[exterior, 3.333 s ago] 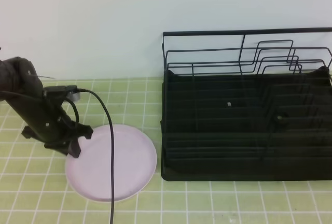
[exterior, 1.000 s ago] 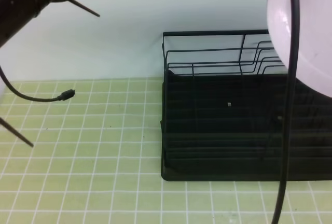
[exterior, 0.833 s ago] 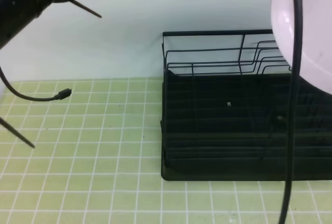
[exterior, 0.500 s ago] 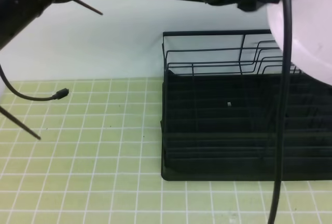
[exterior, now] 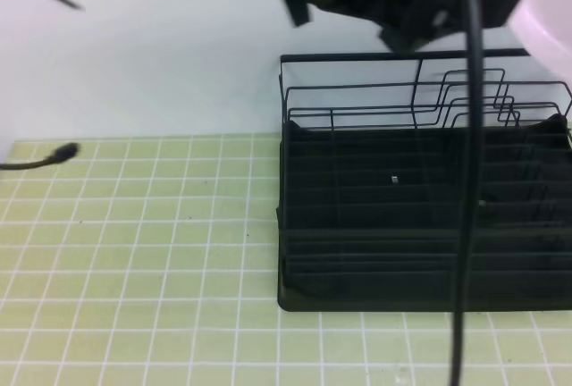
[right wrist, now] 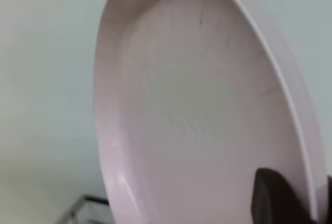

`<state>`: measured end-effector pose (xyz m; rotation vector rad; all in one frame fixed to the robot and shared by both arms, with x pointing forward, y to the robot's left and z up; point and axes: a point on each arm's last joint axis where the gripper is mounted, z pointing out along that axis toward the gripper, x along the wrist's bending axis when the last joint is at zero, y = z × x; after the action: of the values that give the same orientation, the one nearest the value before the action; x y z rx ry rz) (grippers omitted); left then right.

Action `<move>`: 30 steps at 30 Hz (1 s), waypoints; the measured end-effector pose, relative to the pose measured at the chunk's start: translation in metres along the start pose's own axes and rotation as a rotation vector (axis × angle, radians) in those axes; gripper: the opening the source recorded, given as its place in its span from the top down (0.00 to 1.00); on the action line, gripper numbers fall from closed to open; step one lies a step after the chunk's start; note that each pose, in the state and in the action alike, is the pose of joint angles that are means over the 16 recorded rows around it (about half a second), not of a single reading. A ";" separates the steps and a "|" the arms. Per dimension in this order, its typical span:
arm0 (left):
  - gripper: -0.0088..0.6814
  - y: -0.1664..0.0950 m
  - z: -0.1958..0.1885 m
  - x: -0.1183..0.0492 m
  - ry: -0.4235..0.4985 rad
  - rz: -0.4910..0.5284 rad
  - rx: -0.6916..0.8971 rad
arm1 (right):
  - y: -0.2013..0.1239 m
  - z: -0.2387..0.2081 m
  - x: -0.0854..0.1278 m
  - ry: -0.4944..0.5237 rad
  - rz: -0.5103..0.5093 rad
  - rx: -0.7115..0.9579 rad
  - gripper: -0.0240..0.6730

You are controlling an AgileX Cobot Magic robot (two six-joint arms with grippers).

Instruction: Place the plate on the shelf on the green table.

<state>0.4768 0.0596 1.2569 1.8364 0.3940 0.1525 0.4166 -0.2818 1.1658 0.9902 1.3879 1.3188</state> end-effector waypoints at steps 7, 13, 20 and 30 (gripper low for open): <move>0.61 0.002 -0.036 -0.006 0.150 0.096 0.092 | -0.002 0.061 -0.015 0.043 -0.350 0.139 0.97; 0.88 -0.003 -0.065 -0.006 0.316 0.121 0.208 | -0.010 0.111 -0.028 0.117 -0.622 0.243 0.97; 0.98 -0.020 -0.095 -0.005 0.492 0.092 0.325 | -0.020 0.154 -0.037 0.212 -0.831 0.325 0.97; 0.99 -0.053 -0.127 -0.009 0.701 0.017 0.302 | -0.040 0.189 -0.044 0.296 -0.937 0.385 0.97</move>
<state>0.4197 0.1848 1.2451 2.0438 0.9258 0.7962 0.6123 -0.2853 1.1362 0.2590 2.0274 0.5010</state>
